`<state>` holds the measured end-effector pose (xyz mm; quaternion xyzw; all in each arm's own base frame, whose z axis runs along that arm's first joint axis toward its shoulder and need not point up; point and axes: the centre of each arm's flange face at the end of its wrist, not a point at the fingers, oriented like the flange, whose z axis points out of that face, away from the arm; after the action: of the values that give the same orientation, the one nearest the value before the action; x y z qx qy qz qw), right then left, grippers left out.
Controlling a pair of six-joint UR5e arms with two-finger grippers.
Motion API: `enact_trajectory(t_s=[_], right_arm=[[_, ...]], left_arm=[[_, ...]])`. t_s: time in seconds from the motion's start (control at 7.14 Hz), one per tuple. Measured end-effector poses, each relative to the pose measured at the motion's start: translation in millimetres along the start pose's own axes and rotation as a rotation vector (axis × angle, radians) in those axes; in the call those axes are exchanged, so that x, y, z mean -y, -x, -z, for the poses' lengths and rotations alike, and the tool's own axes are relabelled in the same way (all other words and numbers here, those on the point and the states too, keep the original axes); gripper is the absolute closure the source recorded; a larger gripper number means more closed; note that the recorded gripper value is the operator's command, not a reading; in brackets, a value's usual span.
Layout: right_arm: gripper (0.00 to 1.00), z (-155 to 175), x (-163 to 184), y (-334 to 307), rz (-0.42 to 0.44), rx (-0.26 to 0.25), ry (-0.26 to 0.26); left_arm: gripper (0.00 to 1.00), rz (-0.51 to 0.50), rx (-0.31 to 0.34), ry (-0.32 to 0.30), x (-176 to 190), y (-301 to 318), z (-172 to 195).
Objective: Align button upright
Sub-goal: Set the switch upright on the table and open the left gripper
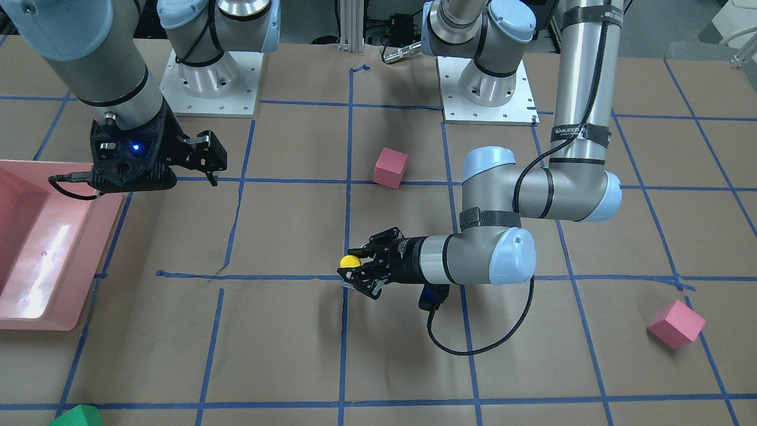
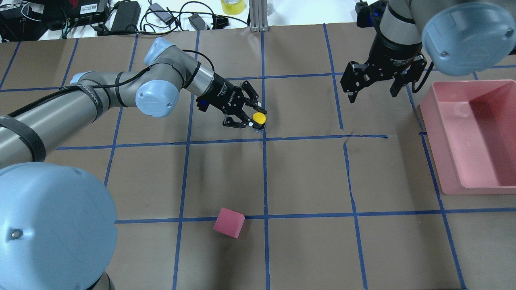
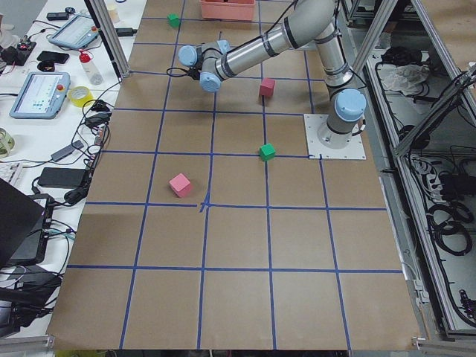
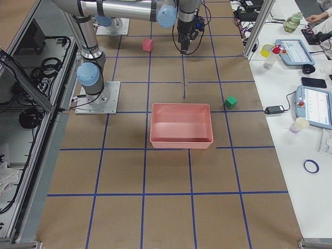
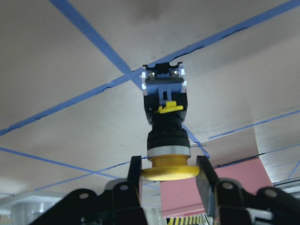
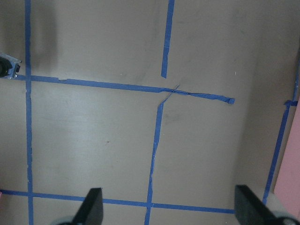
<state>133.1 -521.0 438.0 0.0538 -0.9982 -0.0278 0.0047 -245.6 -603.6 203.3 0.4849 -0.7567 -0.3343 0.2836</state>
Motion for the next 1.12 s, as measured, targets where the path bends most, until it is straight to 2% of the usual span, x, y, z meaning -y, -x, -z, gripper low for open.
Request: enact_trajectory(t_s=[0.28, 0.42, 0.56, 0.7, 0.84, 1.12], right_arm=[[0.0, 0, 0, 0, 0.0, -0.001, 0.001], [0.0, -1, 0, 0, 0.0, -0.001, 0.001], [0.0, -1, 0, 0, 0.001, -0.001, 0.001], [0.0, -1, 0, 0, 0.001, -0.001, 0.002], [0.0, -1, 0, 0, 0.001, -0.001, 0.003], [0.0, -1, 0, 0, 0.001, -0.001, 0.003]], left_arm=[[1.0, 0.026, -0.007, 0.03, 2, 2, -5], [0.88, 0.029, -0.005, 0.033, 4, 3, -7], [0.48, 0.032, -0.001, 0.034, 8, 4, -10], [0.2, 0.038, 0.006, 0.035, 12, 6, -14], [0.0, 0.04, 0.01, 0.036, 17, 9, -18], [0.0, 0.028, 0.004, 0.032, 18, 11, -20]])
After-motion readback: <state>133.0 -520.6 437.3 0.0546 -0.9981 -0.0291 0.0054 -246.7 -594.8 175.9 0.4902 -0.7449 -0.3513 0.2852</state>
